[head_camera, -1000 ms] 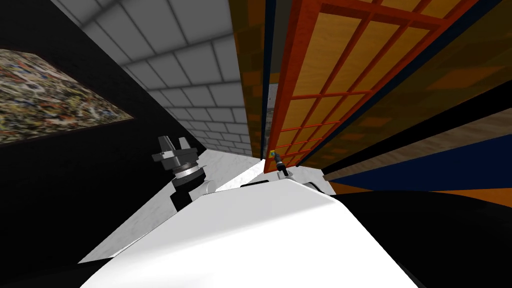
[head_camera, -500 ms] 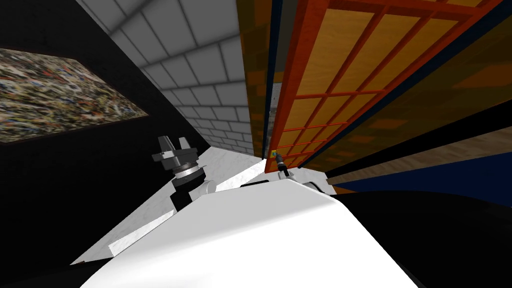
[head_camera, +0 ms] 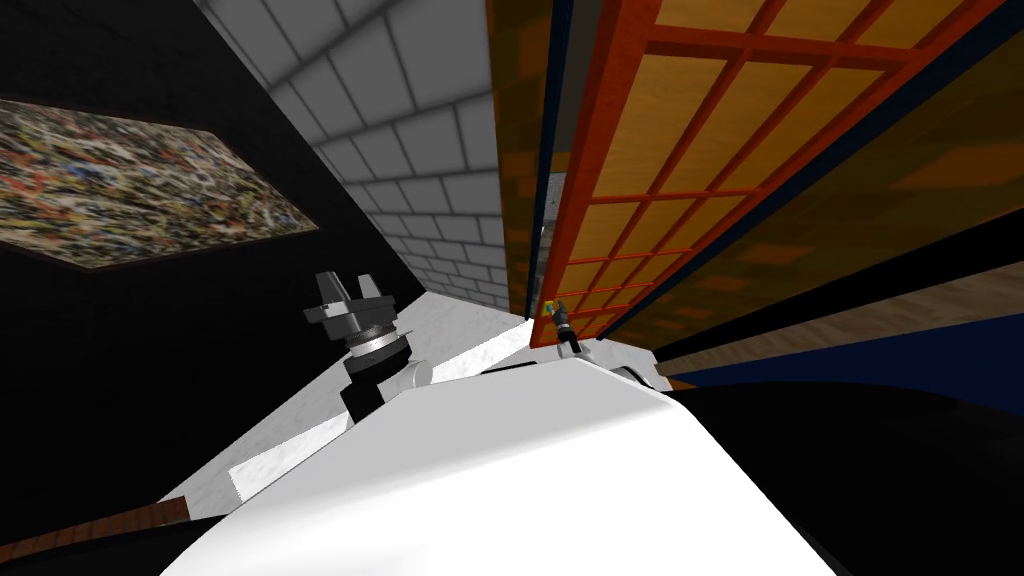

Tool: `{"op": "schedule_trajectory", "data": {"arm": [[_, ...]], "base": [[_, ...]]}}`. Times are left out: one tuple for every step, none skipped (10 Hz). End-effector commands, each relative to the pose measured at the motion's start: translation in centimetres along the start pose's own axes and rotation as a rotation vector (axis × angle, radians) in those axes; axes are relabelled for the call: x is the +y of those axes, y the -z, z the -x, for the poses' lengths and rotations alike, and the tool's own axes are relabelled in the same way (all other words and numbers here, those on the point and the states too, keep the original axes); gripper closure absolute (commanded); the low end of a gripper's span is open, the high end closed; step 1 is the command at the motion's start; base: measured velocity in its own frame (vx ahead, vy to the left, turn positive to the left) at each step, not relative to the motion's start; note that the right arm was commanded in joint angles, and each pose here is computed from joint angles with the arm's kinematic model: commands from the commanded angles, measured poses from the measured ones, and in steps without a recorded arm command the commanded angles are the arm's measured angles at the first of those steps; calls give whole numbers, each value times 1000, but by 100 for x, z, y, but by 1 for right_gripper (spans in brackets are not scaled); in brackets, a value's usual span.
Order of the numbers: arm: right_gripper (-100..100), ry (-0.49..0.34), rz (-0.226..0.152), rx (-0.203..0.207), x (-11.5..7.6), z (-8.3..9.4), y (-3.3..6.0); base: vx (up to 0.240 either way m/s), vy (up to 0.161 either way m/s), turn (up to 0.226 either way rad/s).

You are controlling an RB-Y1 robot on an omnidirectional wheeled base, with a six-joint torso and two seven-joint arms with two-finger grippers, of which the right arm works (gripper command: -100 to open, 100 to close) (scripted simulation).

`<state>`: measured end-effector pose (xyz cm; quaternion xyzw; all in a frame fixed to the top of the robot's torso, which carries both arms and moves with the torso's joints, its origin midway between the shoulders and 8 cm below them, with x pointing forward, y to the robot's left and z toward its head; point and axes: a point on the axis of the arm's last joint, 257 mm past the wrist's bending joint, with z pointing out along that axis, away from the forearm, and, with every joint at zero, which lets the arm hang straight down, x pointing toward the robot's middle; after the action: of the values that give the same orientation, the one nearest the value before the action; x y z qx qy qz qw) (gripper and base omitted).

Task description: Pull the door open

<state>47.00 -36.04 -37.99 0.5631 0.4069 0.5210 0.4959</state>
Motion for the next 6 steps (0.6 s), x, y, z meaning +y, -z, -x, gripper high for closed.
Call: {"op": "schedule_trajectory", "data": {"arm": [[-100, -21, -8, 15, -77, -130, 18], [-100, -73, -2, 7, -65, -123, 27], [-100, -114, 4, -1, -54, -116, 37], [-100, -127, 4, 0, -54, -116, 37], [-100, -127, 4, 0, -54, -116, 37], [-100, -186, 12, -9, -43, -108, 50]], "base": [[-11, 3, 4], [-24, -6, 64], [-51, -18, 118], [-42, -17, 63], [-17, -8, -14], [-37, -6, 112]]}}
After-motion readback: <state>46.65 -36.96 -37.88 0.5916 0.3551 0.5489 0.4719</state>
